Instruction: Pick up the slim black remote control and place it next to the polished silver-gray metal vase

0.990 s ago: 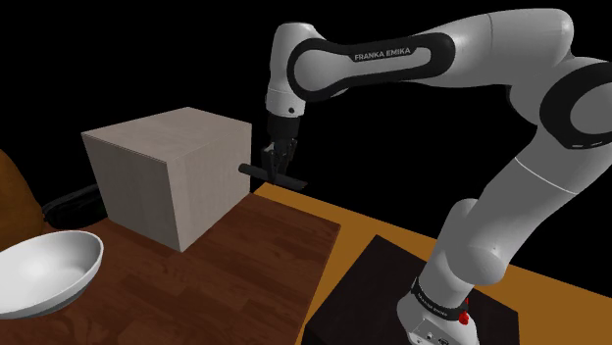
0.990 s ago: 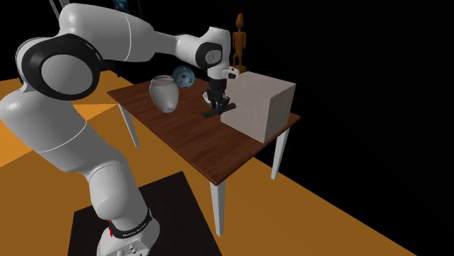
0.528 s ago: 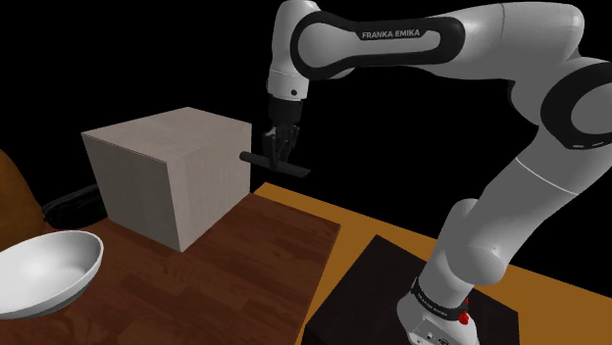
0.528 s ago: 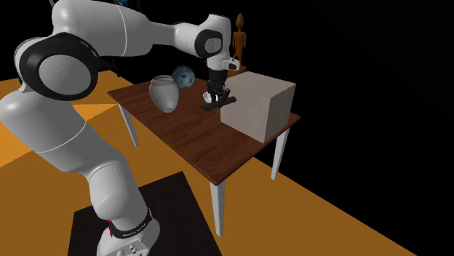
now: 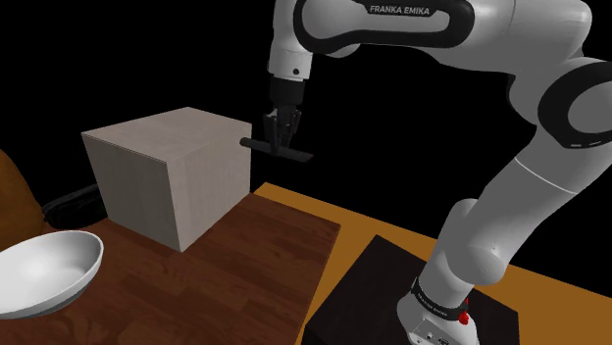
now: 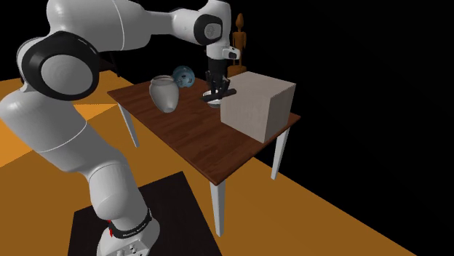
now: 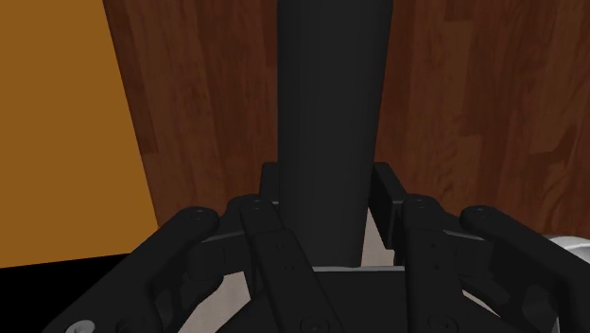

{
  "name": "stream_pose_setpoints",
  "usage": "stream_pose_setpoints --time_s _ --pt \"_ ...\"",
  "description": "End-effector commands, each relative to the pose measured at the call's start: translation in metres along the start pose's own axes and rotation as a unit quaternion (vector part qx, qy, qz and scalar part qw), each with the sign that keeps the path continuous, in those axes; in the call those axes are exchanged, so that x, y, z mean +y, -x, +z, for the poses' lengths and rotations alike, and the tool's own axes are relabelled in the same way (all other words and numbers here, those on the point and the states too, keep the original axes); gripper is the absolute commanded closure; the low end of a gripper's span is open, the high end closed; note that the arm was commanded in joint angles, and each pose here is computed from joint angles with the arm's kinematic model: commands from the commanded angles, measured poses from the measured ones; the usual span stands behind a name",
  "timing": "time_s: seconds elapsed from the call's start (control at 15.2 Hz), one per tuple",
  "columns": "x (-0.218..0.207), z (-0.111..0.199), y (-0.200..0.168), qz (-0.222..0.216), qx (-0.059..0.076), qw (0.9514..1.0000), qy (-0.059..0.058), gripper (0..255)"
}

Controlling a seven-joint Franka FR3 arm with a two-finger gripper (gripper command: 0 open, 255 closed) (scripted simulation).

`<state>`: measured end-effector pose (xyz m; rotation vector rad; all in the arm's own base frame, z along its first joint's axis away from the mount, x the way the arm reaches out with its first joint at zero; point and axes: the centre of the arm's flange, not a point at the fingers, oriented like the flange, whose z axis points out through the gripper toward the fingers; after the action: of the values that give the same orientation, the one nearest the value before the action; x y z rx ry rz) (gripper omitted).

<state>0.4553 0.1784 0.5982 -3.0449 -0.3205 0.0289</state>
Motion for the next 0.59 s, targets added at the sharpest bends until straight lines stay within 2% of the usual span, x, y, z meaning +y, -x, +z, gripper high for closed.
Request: stream_pose_setpoints --time_s 0.0,0.26,0.53 --pt "-0.001 -0.012 0.000 0.000 0.000 1.0000 0.000 255" --pt "-0.002 -0.029 0.000 0.000 0.000 1.0000 0.000 255" --pt "-0.054 -0.025 0.007 0.000 0.000 1.0000 0.000 255"
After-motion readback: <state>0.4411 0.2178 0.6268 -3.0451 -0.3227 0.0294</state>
